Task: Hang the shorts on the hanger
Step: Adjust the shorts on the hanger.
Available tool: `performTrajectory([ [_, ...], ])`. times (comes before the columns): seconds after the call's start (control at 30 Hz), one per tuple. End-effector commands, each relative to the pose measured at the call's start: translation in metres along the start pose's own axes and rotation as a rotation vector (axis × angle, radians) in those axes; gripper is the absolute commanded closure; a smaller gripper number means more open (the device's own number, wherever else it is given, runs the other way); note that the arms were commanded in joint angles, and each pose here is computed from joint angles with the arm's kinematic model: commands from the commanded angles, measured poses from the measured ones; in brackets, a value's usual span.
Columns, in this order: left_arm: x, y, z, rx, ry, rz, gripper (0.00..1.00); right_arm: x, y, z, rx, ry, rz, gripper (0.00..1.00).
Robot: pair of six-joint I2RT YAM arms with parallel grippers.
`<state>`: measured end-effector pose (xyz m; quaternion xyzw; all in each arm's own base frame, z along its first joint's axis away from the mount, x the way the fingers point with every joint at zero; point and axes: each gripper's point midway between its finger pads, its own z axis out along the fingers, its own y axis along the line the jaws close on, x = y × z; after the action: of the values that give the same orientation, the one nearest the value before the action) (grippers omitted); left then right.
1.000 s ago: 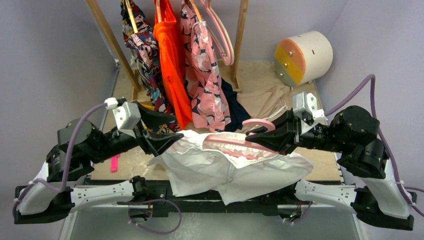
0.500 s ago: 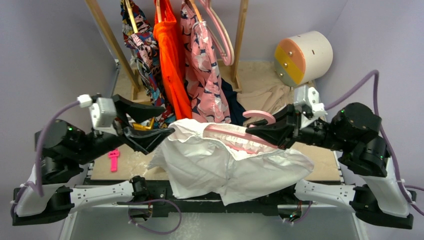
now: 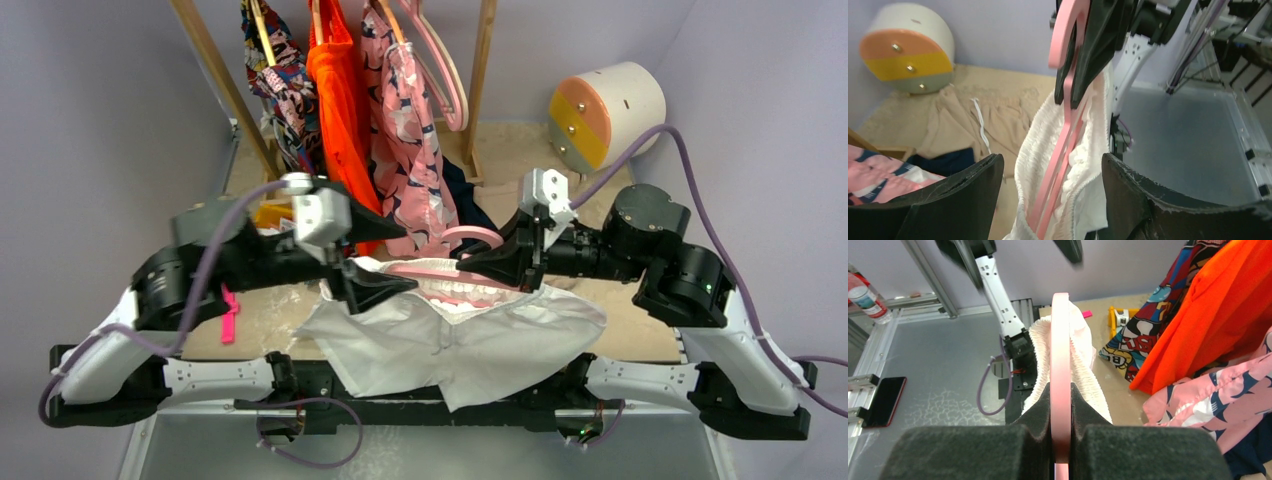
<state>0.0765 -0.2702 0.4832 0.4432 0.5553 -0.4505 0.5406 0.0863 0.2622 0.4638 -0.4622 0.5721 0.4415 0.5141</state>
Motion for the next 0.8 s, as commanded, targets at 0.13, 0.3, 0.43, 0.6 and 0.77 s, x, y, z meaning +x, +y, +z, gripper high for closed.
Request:
performTrajectory([
  [0.13, 0.025, -0.012, 0.018, 0.117, 0.103, 0.068, 0.28, -0.027, 0.016, -0.012, -0.069, -0.111, -0.045, 1.0],
  [0.3, 0.036, -0.01, 0.028, 0.128, 0.149, 0.082, 0.27, -0.02, 0.018, -0.01, -0.085, -0.098, -0.045, 1.0],
  [0.43, 0.05, -0.011, 0.036, 0.156, 0.204, 0.08, 0.3, -0.015, 0.02, -0.008, -0.097, -0.089, -0.042, 1.0],
  [0.6, 0.067, -0.012, 0.042, 0.181, 0.26, 0.076, 0.39, -0.011, 0.021, -0.009, -0.103, -0.087, -0.041, 1.0],
  [0.77, 0.078, -0.014, 0.045, 0.199, 0.291, 0.076, 0.51, -0.013, 0.022, -0.011, -0.104, -0.094, -0.044, 1.0],
])
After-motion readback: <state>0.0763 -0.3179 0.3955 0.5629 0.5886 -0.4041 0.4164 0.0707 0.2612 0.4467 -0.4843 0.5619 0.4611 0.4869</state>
